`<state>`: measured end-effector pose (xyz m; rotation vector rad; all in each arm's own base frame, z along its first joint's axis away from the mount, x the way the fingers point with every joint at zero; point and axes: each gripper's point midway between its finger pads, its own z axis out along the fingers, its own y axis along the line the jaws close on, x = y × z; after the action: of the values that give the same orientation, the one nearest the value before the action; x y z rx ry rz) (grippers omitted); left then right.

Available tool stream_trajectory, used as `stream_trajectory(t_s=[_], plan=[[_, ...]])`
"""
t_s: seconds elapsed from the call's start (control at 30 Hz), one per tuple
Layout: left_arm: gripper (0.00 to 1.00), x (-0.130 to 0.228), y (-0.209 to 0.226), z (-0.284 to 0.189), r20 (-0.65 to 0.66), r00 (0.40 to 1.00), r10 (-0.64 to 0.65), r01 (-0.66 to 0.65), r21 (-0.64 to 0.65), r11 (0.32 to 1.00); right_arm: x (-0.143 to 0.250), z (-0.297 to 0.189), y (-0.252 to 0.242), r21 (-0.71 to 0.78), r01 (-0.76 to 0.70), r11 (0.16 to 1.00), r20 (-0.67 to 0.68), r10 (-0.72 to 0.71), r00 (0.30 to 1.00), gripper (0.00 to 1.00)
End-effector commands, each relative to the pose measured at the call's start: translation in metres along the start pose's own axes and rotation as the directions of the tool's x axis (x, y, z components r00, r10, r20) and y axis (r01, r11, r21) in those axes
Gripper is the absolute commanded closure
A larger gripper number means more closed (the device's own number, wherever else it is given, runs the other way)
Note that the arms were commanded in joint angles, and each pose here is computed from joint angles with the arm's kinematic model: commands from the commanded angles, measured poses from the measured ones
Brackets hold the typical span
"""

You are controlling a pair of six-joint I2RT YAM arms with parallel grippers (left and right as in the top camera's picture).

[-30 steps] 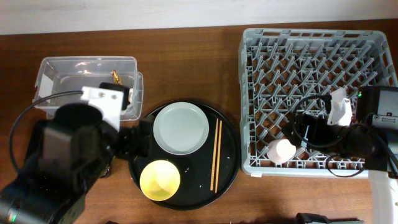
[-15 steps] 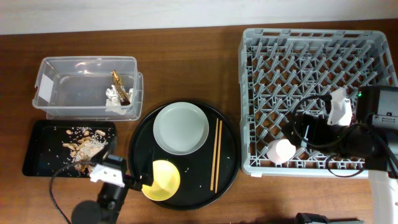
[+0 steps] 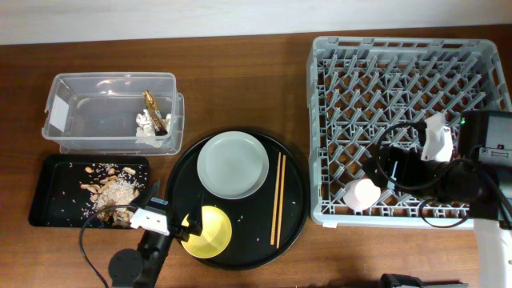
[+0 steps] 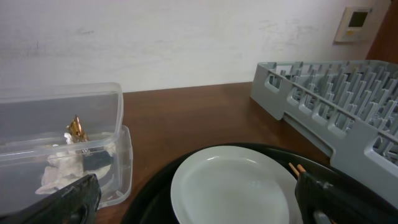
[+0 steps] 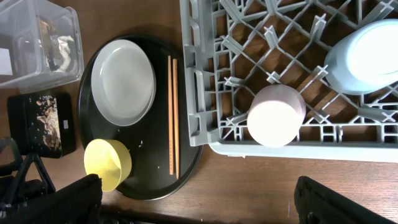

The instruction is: Sort waste into correct bins and load items into the dishwasher rack

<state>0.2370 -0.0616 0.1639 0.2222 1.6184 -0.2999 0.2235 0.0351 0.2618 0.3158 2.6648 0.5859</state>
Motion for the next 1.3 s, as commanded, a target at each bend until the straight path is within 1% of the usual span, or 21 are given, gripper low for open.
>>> stream_trajectory(t_s=[0.0,1.07,1.1,1.17,1.2,1.23,1.27], plan=[[0.00,0.002,0.000,0.000,-0.003,1.000,0.015,-0.015,0.004,1.000,0.000,-0.002,0.003,-0.005,0.009,1.000,0.007,-0.009,1.000,0.01],[0.01,0.002,0.000,0.000,-0.003,1.000,0.015,-0.015,0.004,1.000,0.000,-0.002,0.003,-0.009,0.008,1.000,0.006,-0.008,1.000,0.02],[0.01,0.002,0.000,0.000,-0.003,1.000,0.015,-0.015,0.004,1.000,-0.007,-0.003,0.019,-0.094,0.031,0.995,0.031,-0.029,0.999,0.02],[0.01,0.002,0.000,0.000,-0.003,1.000,0.014,-0.014,0.004,1.000,-0.009,-0.007,0.065,-0.317,0.187,0.930,0.066,-0.175,0.982,0.01],[0.01,0.002,0.000,0.000,-0.003,1.000,0.014,-0.014,0.004,1.000,-0.005,-0.003,0.081,-0.336,0.263,0.905,0.072,-0.253,0.965,0.01],[0.01,0.002,0.000,0.000,-0.003,1.000,0.014,-0.014,0.004,1.000,0.004,0.008,0.096,-0.297,0.368,0.881,0.069,-0.365,0.928,0.00],[0.01,0.002,0.000,0.000,-0.003,1.000,0.015,-0.015,0.004,1.000,0.015,0.021,0.108,-0.250,0.435,0.865,0.044,-0.439,0.898,0.01]])
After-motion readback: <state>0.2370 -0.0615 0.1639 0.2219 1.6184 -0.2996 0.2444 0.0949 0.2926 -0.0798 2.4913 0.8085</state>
